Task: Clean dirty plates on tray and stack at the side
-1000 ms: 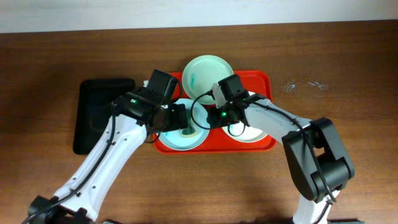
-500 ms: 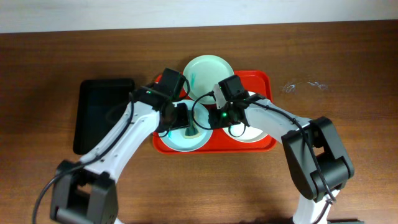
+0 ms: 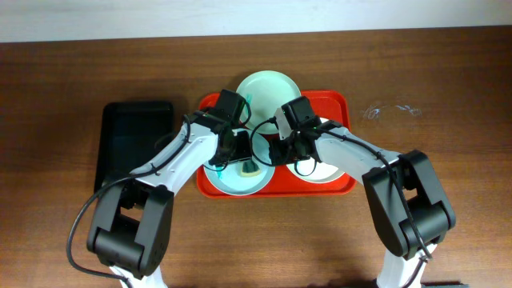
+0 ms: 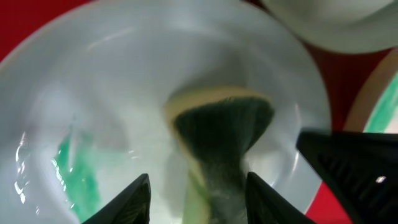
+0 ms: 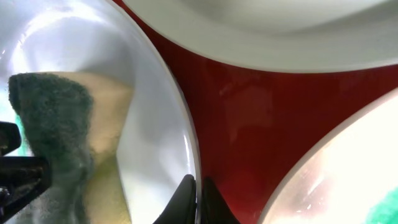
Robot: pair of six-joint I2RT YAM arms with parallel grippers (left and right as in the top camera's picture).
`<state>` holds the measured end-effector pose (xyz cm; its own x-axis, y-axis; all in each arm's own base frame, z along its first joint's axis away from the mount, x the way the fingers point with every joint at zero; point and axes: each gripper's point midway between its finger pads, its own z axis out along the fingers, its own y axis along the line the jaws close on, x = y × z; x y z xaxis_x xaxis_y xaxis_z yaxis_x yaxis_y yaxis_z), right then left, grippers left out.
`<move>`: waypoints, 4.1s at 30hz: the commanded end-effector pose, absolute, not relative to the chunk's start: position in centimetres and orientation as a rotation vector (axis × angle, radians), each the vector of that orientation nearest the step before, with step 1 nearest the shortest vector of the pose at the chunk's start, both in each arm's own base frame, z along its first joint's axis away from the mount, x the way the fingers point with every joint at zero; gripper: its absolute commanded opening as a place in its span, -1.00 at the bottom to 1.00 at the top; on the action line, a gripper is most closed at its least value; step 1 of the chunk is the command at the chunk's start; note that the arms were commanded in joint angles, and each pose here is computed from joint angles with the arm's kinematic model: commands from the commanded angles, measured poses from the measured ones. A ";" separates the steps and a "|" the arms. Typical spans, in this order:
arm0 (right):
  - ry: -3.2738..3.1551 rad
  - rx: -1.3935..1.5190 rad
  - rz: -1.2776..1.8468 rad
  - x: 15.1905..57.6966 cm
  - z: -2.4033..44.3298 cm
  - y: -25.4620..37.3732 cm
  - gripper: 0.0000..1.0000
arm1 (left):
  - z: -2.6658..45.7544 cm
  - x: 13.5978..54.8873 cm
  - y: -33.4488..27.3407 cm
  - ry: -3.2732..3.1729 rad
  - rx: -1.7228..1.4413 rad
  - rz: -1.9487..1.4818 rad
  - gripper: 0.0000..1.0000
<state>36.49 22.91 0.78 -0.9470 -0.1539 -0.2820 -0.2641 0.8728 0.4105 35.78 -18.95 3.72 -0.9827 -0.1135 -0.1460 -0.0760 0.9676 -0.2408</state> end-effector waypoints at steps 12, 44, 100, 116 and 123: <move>2.830 -0.253 0.553 36.7 0.4 23.4 -0.82 | 2.6 35.2 -19.8 2.992 -0.164 -0.378 -0.24; 2.845 -0.258 0.546 36.3 0.2 23.4 -0.83 | 3.2 36.6 -9.8 2.872 -0.224 0.439 -1.00; 2.859 -0.254 0.531 36.0 0.1 23.1 -0.82 | 1.9 37.2 -6.5 2.756 -0.208 0.669 -1.00; 2.748 -0.396 0.172 39.0 7.2 22.0 -0.92 | 17.6 37.6 -1.9 2.528 -0.534 0.323 -1.00; 2.442 -0.472 -0.468 40.2 16.6 22.1 -0.92 | 15.0 35.9 4.4 2.612 -0.804 0.285 -1.00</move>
